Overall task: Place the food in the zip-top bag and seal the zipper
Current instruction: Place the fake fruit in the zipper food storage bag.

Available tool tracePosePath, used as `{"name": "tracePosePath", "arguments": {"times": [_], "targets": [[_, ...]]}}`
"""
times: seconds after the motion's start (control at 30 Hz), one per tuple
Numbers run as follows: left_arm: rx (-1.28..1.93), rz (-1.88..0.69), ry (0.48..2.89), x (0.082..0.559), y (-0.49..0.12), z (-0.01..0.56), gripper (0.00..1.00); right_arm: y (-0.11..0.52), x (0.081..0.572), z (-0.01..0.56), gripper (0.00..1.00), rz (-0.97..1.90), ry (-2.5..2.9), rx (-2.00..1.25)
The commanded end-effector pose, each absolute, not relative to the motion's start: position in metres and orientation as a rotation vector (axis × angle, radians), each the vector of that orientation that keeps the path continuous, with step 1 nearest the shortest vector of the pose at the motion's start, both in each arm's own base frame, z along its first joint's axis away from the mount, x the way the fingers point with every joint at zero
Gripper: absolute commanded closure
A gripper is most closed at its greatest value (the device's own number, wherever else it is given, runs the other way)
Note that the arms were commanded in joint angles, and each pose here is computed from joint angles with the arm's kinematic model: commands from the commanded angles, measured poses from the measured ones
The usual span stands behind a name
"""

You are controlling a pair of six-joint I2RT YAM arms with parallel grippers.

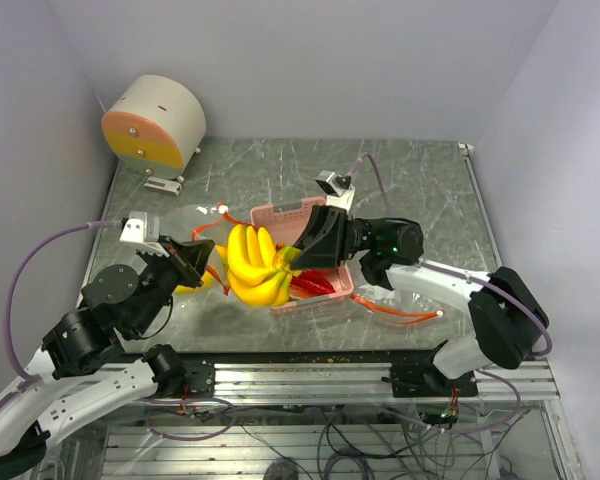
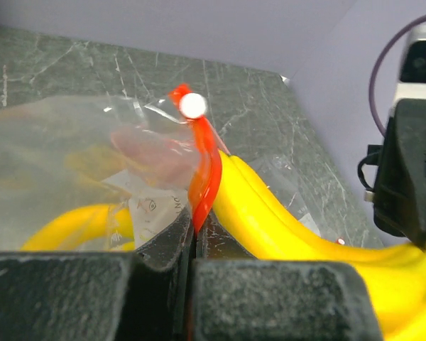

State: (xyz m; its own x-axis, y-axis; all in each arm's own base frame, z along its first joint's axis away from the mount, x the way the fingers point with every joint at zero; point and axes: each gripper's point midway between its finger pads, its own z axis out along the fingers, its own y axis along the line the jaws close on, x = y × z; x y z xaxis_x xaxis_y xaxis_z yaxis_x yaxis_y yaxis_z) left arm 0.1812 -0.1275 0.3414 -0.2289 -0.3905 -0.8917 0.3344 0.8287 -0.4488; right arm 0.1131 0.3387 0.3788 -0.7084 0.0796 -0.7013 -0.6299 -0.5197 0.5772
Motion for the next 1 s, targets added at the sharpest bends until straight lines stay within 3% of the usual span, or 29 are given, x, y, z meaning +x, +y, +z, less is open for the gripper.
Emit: {"name": "tracePosePath", "arguments": {"times": [0.0,0.2,0.53,0.97], "targets": [[-0.023,-0.733,1.647,0.173,-0.13,0.352,0.93,0.323,0.112,0.413,1.0,2.205,0.876,-0.889],[-0.009,-0.718,1.68,0.175,-0.134,0.342,0.93,0.33,0.125,0.422,1.0,2.265,0.889,-0.824],[-0.048,-0.644,1.721,0.182,-0.128,0.32,0.93,0.303,0.096,0.453,1.0,2.235,0.79,-0.937],[-0.04,-0.605,1.739,0.195,-0.14,0.316,0.93,0.286,0.077,0.448,1.0,2.225,0.79,-0.938]]}}
